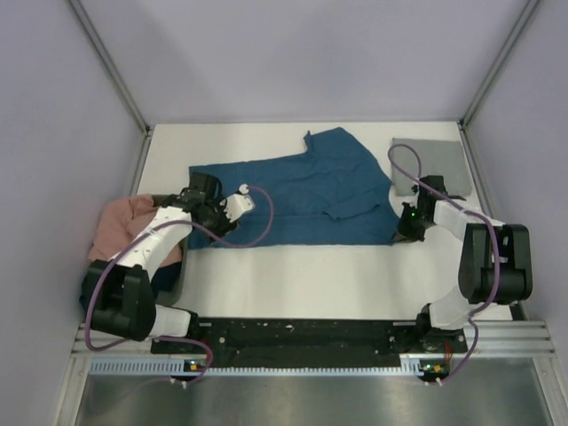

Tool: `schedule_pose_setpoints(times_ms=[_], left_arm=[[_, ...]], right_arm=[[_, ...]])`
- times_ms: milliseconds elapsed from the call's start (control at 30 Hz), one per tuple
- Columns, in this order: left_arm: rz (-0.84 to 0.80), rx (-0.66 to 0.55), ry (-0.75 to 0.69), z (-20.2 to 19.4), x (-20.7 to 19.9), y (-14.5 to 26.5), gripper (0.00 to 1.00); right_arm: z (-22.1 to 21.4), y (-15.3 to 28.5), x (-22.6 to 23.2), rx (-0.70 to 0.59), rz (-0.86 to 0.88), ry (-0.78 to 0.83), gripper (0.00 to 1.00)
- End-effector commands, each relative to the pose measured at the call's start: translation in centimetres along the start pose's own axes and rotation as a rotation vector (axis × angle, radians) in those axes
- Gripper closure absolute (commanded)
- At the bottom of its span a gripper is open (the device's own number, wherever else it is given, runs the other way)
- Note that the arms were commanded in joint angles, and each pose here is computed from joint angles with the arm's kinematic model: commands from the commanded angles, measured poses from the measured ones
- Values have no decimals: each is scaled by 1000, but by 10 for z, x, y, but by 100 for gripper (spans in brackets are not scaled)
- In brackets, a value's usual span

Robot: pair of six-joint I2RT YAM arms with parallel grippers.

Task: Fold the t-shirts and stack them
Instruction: Fold the flattened tshirt in 1/3 of the way

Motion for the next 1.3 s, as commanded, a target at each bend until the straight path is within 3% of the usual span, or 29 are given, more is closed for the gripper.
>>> schedule_pose_setpoints(times_ms=[0,167,367,400,433,467,500,667,800,933,967,1000,1033,1067,1167,1233,1267], left_arm=[[-25,-17,-138,-7,-11,-2,38],[-33,50,-290,-31,-20,-20,32],[42,146,-395,-61,-15,-49,32],[75,151,-395,-60,-9,-52,40],[90,165,-386,-60,-5,-53,60],[89,177,-370,-60,-4,-52,89],[80,181,-338,-59,-5,-47,100],[-102,155,-270,-59,-41,-5,100],[-242,268,-241,-80,-67,19,100],[-360,323,-264,-89,-90,42,100],[-406,346,-275,-93,-98,48,95],[-453,361,-285,-96,-106,54,70],[-492,368,-295,-98,-111,60,44],[-513,374,-310,-98,-113,66,2],[-448,330,-345,-76,-90,89,1],[-314,168,-296,-31,-51,108,1],[-191,42,-227,4,-21,116,1]], right_arm=[[-4,8,-9,-30,-24,-41,100],[-11,55,-22,-66,-138,-14,100],[-5,91,-6,-97,-74,-18,100],[-3,94,-5,-87,-77,-15,100],[-5,97,-6,-57,-84,-11,100],[-8,101,-7,-29,-95,-1,100],[-16,107,-9,12,-115,6,100],[-51,136,-13,90,-178,-25,100],[-83,155,-33,187,-345,-43,100],[-84,185,-52,140,-507,-55,100],[-84,192,-54,135,-533,-63,97],[-86,196,-54,144,-536,-61,76],[-86,199,-53,148,-540,-60,35],[-87,201,-52,150,-534,-58,2],[-76,217,-42,125,-524,-15,1],[-28,233,-18,-74,-450,31,1],[6,244,8,-214,-319,85,1]])
Point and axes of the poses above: each gripper's point midway between its finger pads, its own y axis back along the fingers, its own x axis along the line the jaws close on, z = x × y, the point moved 1 cm from there along y, back along the fingers, and after that the axes turned 4 degrees about y, right-handed, at the moved point
